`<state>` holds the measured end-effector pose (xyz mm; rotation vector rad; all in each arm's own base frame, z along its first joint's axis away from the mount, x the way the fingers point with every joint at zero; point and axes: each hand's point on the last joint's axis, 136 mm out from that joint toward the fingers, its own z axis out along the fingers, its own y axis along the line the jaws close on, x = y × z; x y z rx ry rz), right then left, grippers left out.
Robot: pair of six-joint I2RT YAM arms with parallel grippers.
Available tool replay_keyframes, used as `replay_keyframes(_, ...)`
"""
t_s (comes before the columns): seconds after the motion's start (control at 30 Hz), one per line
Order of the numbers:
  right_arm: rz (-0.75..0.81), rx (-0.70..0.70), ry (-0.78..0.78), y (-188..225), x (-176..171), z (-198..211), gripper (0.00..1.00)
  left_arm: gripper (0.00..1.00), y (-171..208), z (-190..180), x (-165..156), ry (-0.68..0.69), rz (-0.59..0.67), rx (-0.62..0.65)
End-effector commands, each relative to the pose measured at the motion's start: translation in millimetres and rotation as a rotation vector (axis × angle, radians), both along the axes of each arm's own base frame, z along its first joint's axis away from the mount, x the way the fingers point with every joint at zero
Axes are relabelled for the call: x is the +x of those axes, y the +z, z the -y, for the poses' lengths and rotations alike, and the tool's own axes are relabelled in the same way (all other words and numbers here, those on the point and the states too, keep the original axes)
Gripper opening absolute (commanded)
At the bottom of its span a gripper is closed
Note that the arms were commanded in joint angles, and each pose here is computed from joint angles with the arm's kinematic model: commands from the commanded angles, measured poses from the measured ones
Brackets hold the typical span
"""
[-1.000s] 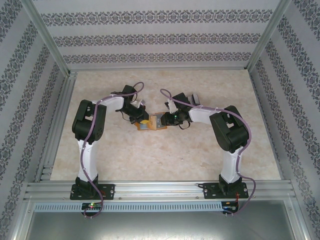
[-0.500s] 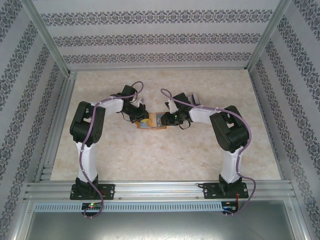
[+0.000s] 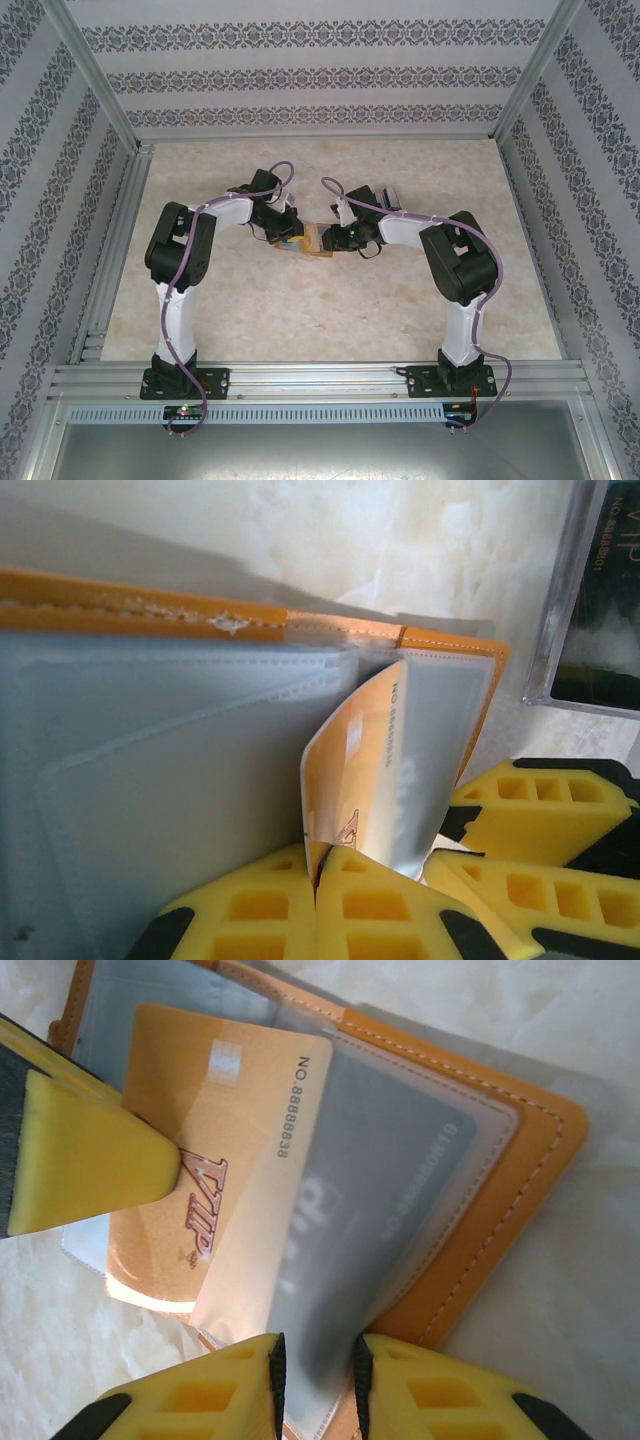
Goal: Put the credit cards into the card holder
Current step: Insert the credit card into the card slot.
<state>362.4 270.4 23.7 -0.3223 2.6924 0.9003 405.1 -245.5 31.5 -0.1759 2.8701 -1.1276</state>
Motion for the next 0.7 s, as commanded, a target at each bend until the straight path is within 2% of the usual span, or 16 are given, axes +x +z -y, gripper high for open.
replay_keyframes(0.0, -0.074, -0.046, 0.017, -20.9, -19.6, 9.7, 0.29, 0.0, -31.8, 11.1, -16.4, -0.032, -0.069, 0.058)
replay_keyframes(0.27, -0.076, -0.053, 0.012, -22.4, -19.9, 13.9, 0.29, 0.0, -23.2, 6.9, -26.7, -0.101, -0.073, 0.074)
replay_keyframes(0.67, -0.075, -0.052, 0.011, -21.9, -20.4, 15.1, 0.29, 0.0, -11.1, 4.6, -35.7, -0.196, -0.077, 0.009)
